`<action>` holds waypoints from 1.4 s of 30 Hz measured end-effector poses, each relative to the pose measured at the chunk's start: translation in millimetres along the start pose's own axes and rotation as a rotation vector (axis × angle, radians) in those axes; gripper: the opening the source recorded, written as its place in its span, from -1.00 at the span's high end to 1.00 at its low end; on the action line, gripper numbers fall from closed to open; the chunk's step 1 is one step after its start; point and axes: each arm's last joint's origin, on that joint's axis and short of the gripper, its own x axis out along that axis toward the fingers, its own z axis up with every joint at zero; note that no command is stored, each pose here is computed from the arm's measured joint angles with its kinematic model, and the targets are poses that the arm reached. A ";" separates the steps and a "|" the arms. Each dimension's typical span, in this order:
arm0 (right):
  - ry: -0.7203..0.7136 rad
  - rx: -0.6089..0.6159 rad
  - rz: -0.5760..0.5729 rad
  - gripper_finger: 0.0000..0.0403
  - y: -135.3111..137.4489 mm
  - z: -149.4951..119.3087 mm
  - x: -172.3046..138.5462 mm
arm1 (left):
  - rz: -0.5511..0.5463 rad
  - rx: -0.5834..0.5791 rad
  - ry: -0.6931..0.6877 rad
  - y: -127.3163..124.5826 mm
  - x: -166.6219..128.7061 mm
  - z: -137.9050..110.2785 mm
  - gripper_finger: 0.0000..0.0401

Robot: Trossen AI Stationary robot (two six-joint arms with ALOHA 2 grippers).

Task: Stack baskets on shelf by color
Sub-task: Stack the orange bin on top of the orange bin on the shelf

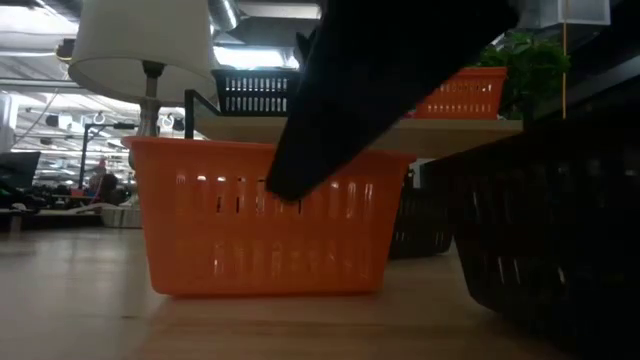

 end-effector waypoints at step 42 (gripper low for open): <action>-0.257 -0.116 -0.637 0.98 61.6 -16.6 -206.6 | 0.017 0.036 -0.048 0.1 -2.5 0.2 0.54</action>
